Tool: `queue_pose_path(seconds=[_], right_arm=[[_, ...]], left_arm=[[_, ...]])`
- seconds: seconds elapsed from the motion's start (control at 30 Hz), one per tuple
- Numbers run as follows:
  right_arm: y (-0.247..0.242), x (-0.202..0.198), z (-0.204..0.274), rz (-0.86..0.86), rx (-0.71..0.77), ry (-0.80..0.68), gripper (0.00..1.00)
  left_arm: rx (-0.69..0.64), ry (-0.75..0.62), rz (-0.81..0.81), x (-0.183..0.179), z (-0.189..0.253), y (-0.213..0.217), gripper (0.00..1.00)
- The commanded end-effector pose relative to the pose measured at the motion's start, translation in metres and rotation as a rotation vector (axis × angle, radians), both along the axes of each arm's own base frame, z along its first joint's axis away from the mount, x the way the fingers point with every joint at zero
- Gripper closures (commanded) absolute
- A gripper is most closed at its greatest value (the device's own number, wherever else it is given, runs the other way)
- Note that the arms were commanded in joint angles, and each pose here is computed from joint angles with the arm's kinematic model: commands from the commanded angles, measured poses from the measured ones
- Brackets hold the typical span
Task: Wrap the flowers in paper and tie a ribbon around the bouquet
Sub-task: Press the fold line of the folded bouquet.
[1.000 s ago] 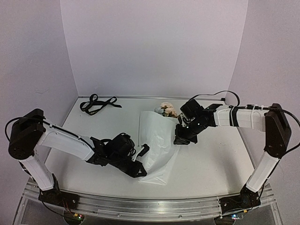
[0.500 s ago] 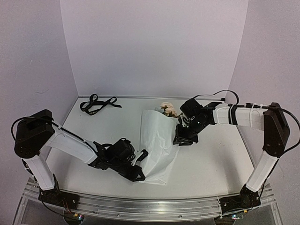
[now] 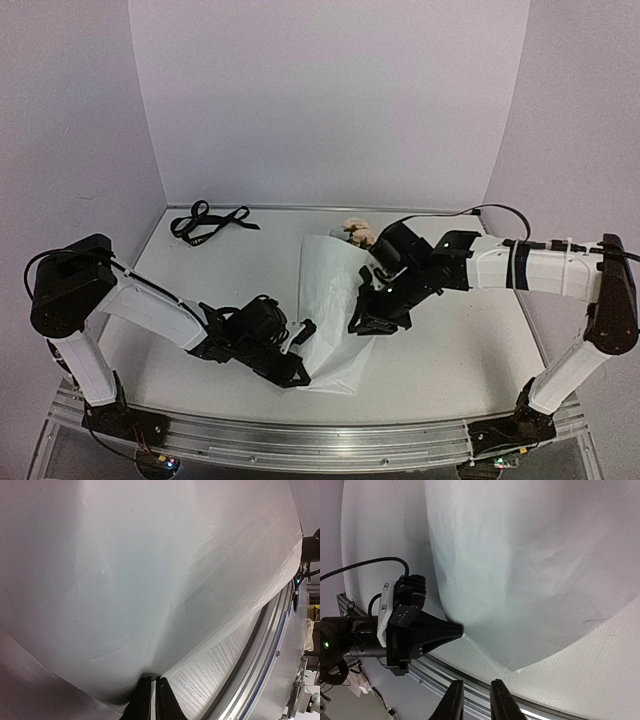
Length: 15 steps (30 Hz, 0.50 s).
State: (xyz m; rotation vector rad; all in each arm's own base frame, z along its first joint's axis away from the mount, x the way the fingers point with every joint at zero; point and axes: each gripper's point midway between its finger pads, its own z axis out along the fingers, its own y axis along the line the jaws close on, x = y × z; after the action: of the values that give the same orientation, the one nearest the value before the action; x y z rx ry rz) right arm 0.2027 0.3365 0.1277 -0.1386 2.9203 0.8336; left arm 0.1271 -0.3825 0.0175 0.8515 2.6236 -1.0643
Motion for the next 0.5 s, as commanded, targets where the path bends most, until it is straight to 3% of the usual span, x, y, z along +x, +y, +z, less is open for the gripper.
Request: queue_pose_path(seconds=[0.0, 0.2, 0.47], right_arm=[[0.039, -0.008, -0.018, -0.052, 0.061, 0.087, 0.83], [0.058, -0.012, -0.050, -0.111, 0.079, 0.146, 0.87], [0.046, -0.030, -0.092, -0.171, 0.054, 0.202, 0.88]], left_arm=[[-0.017, -0.006, -0.021, -0.003, 0.006, -0.004, 0.94], [-0.014, -0.011, -0.017, -0.002, 0.008, -0.004, 0.94], [-0.015, -0.018, -0.014, -0.002, 0.011, -0.003, 0.93]])
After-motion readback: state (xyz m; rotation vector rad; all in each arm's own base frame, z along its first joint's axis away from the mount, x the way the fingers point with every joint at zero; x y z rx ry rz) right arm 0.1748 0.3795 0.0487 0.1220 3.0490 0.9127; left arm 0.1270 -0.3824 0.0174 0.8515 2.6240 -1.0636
